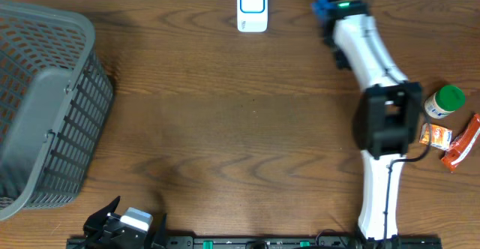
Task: Scan the item barcode
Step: 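Carry the toothpaste box right and drop it beside the green jar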
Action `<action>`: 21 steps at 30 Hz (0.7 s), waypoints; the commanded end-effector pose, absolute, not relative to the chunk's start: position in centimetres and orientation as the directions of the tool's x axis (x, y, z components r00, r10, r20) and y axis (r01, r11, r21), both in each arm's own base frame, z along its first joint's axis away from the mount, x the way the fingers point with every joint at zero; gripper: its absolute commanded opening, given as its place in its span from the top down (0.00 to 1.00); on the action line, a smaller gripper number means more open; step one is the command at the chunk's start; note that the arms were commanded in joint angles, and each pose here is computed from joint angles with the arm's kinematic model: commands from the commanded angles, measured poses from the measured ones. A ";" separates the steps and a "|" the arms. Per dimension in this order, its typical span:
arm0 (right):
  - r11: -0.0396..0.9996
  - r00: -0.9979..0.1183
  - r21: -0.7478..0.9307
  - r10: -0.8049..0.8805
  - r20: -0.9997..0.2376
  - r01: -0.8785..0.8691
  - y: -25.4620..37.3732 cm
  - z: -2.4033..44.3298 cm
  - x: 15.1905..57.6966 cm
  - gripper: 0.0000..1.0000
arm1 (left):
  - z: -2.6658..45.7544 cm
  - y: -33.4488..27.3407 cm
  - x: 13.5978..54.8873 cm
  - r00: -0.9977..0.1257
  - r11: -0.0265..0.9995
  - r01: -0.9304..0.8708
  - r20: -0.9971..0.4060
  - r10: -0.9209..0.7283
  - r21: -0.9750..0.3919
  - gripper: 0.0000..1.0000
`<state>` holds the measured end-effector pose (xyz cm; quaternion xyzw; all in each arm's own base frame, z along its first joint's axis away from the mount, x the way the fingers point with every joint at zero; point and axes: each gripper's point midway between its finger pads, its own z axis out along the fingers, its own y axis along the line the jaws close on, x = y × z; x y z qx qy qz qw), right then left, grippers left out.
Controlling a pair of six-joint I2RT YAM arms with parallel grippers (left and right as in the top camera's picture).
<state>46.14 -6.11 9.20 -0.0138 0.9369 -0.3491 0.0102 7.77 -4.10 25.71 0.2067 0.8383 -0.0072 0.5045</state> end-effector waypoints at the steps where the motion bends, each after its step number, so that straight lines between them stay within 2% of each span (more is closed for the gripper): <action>1: 0.823 -0.970 -0.523 0.243 -0.031 0.223 -9.7 7.8 43.7 0.98 | 26.0 -4.3 7.6 -0.389 0.911 0.362 -0.855 0.342 0.200 0.14; 5: 0.836 -0.924 -0.436 0.381 0.024 0.333 -13.1 7.0 41.6 0.98 | 26.0 -4.3 7.6 -0.389 0.911 0.361 -0.855 0.342 0.200 0.14; 7: 0.828 -0.896 -0.401 0.443 0.041 0.391 -15.0 6.8 40.6 0.91 | 26.0 -4.3 7.6 -0.389 0.911 0.362 -0.855 0.342 0.200 0.14; 10: 0.791 -0.844 -0.378 0.534 0.045 0.480 -17.5 6.6 39.3 0.71 | 26.0 -4.3 7.6 -0.389 0.911 0.361 -0.855 0.342 0.200 0.14; 11: 0.783 -0.831 -0.367 0.554 0.047 0.501 -18.0 6.6 39.0 0.67 | 26.0 -4.3 7.6 -0.389 0.911 0.362 -0.855 0.342 0.200 0.14; 12: 0.778 -0.814 -0.339 0.578 0.056 0.529 -18.6 6.4 38.6 0.57 | 26.0 -4.3 7.6 -0.389 0.911 0.361 -0.855 0.342 0.200 0.14; 15: 0.771 -0.788 -0.277 0.612 0.072 0.573 -19.0 6.3 38.3 0.38 | 26.0 -4.3 7.6 -0.389 0.911 0.362 -0.855 0.342 0.200 0.14; 16: 0.771 -0.784 -0.259 0.616 0.073 0.582 -19.0 6.4 38.3 0.27 | 26.0 -4.3 7.6 -0.389 0.911 0.362 -0.855 0.342 0.200 0.14; 17: 0.774 -0.783 -0.228 0.618 0.070 0.591 -18.7 6.6 38.5 0.09 | 26.0 -4.3 7.6 -0.389 0.911 0.362 -0.855 0.342 0.200 0.13; 18: 0.782 -0.789 -0.207 0.611 0.065 0.588 -18.5 7.0 38.7 0.01 | 26.0 -4.3 7.6 -0.389 0.911 0.362 -0.855 0.342 0.200 0.14; 21: 0.797 -0.805 -0.140 0.593 -0.001 0.587 -17.8 8.9 40.0 0.01 | 26.0 -4.3 7.6 -0.389 0.911 0.362 -0.855 0.342 0.200 0.14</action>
